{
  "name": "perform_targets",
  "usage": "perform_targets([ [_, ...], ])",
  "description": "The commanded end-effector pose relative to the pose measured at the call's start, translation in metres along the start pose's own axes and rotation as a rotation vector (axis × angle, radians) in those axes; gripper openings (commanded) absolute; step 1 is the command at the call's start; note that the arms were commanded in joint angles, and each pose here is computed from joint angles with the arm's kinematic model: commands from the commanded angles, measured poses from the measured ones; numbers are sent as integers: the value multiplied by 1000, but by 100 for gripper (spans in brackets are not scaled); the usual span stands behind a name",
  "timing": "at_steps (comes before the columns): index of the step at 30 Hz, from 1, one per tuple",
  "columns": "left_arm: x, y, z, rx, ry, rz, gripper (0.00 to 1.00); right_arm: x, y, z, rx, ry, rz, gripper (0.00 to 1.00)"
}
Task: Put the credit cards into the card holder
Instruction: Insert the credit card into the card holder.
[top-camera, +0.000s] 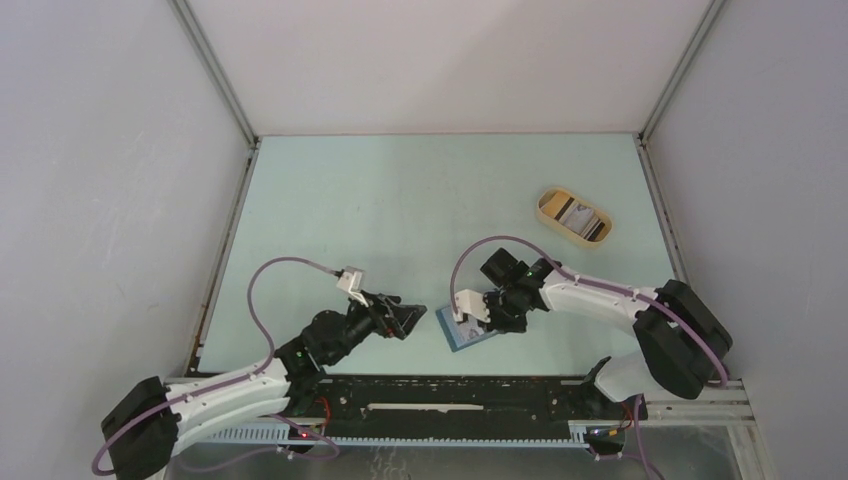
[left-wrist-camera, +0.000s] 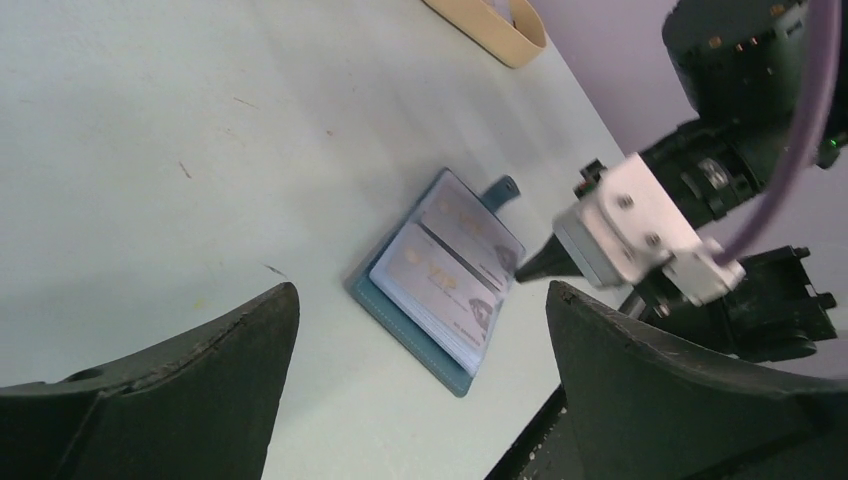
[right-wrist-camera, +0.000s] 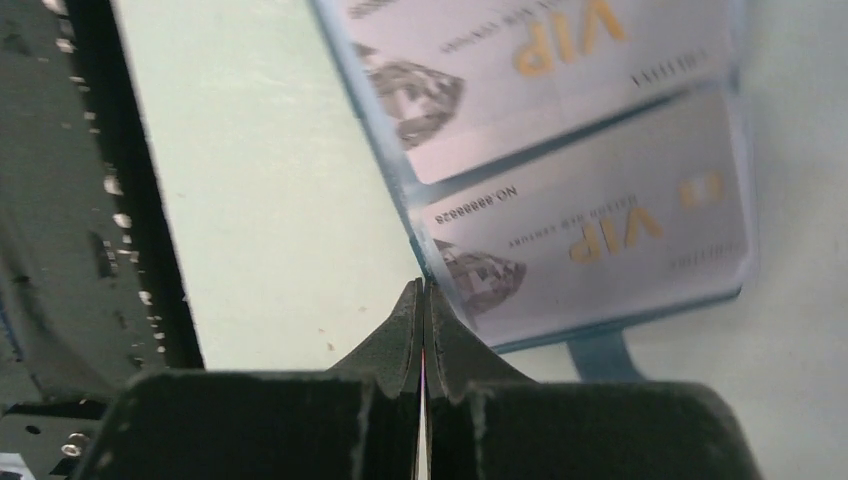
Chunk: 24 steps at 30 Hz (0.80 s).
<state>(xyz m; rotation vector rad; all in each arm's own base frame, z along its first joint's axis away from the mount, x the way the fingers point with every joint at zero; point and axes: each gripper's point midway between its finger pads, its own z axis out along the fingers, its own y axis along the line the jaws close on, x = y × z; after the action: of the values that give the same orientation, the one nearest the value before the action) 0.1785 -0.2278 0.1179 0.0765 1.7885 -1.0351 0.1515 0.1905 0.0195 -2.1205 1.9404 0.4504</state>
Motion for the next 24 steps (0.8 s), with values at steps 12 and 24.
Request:
perform_targets([
  [12,6,-27,9,116,40,-96,95,-28,0,-36,-45,-178,33,7],
  [24,17,-40,27,141,107,-172,87,-58,-17,-59,-30,-359,178,15],
])
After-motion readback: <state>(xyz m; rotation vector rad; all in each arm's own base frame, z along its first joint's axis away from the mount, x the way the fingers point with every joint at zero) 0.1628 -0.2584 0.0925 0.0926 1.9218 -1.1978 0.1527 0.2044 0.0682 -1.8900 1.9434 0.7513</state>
